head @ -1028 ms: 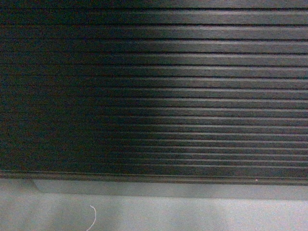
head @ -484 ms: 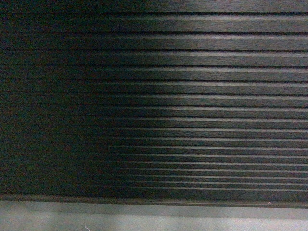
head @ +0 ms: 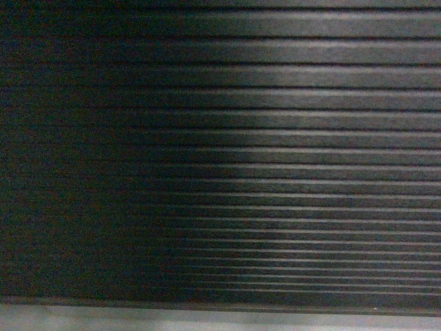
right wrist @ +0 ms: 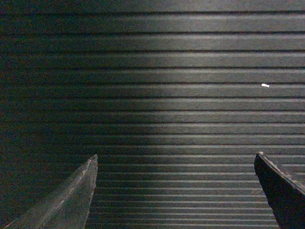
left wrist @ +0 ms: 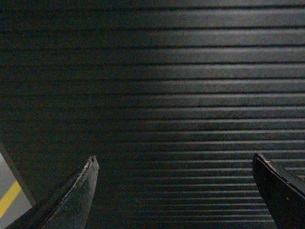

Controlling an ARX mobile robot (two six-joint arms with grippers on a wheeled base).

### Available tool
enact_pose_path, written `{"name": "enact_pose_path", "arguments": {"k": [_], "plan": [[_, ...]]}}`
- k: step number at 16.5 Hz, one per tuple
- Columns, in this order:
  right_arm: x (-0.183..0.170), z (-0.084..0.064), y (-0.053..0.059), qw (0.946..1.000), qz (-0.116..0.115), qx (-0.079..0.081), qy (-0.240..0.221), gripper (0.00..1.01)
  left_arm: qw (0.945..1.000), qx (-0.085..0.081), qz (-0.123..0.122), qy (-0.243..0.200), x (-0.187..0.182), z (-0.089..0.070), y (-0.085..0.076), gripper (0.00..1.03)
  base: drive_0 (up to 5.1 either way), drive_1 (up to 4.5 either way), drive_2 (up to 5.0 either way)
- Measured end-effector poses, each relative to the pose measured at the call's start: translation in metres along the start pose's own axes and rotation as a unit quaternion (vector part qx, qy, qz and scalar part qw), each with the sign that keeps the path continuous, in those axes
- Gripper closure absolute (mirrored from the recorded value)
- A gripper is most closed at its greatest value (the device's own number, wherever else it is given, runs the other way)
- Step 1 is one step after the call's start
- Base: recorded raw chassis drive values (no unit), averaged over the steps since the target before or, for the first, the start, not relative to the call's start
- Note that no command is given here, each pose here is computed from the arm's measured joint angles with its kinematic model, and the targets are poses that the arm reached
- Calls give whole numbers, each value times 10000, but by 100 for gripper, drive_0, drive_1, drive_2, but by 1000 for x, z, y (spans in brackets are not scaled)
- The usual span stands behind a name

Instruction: Place dark red mango on scale at checkout

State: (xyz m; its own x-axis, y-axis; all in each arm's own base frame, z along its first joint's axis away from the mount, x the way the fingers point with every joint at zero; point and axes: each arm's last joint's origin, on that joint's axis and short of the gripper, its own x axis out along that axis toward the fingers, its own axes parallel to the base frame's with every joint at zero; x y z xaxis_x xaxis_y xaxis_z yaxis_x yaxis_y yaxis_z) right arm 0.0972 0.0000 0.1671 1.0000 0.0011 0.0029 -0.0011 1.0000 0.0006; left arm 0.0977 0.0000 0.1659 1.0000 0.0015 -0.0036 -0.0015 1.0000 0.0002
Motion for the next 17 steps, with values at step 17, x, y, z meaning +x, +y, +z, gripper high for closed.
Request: {"name": "enact_pose_path", "arguments": {"k": [17], "plan": [[0,0,0,10000,-11,0,-4,3,10000,0,-8,0,0,0,0,5,0,0,0]]}}
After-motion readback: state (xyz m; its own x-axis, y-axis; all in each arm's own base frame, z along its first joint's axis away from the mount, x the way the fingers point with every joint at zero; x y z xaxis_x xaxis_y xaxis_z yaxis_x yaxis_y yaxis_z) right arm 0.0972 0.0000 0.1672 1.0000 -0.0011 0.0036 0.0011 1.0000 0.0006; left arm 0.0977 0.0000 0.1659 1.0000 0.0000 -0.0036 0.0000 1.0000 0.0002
